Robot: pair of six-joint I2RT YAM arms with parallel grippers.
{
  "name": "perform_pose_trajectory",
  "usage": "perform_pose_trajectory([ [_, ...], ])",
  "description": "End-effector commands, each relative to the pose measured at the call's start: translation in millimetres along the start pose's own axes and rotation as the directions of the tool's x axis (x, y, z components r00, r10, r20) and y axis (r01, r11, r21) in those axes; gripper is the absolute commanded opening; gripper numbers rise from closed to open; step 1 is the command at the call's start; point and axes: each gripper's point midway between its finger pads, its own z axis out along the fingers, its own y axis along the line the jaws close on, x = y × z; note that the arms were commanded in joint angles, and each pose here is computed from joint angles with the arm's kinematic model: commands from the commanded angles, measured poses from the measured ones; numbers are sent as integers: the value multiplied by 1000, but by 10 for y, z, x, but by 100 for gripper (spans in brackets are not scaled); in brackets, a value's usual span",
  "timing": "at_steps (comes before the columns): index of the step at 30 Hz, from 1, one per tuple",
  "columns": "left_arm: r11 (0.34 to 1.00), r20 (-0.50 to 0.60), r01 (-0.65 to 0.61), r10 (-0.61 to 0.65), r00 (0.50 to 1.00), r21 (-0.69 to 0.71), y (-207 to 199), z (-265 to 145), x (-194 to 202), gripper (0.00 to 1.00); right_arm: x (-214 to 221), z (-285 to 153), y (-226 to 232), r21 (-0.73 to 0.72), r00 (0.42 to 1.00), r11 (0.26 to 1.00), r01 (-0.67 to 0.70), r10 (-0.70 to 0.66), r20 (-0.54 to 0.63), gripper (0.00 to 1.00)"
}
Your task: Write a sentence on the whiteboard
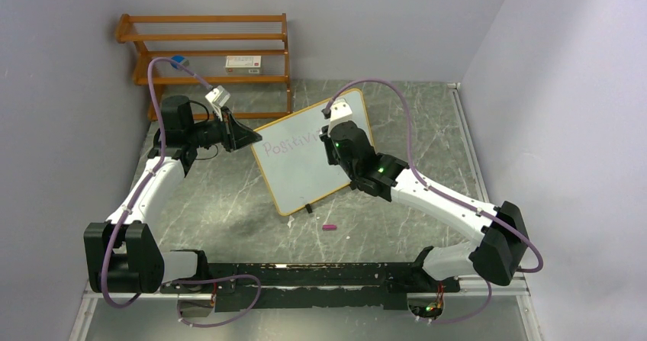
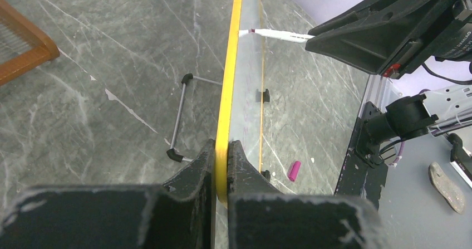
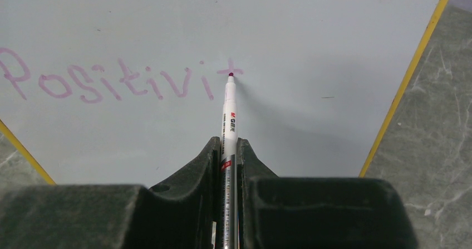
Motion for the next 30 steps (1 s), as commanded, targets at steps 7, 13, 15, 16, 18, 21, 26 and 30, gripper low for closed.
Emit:
perform_pose_trajectory([
  [7, 998, -21, -58, 58, 998, -23, 82, 31, 47, 5, 137, -23, 15, -21, 999, 1000, -4, 3, -50, 0],
  [13, 998, -21, -58, 58, 998, -26, 90, 33, 47, 5, 177, -38, -25, -4, 998, 1000, 4, -4, -60, 0],
  [15, 998, -23, -57, 56, 998, -26, 90, 32, 53, 5, 184, -45, -43, 4, 998, 1000, 7, -6, -62, 0],
  [16, 998, -22, -57, 57, 998, -24, 86, 32, 51, 5, 186, -49, -46, 4, 998, 1000, 7, -7, -63, 0],
  [18, 998, -23, -56, 55, 998, -27, 93, 34, 53, 5, 190, -56, -60, 9, 998, 1000, 12, -11, -64, 0],
  [21, 998, -22, -57, 56, 998, -26, 93, 34, 51, 5, 203, -62, -70, 11, 998, 1000, 16, -15, -67, 0],
  [26, 998, -23, -57, 56, 998, -25, 91, 35, 53, 5, 196, -66, -92, 23, 998, 1000, 16, -15, -64, 0],
  [30, 998, -23, -58, 57, 998, -27, 93, 33, 55, 5, 149, -62, -129, 44, 999, 999, 13, -11, -43, 0],
])
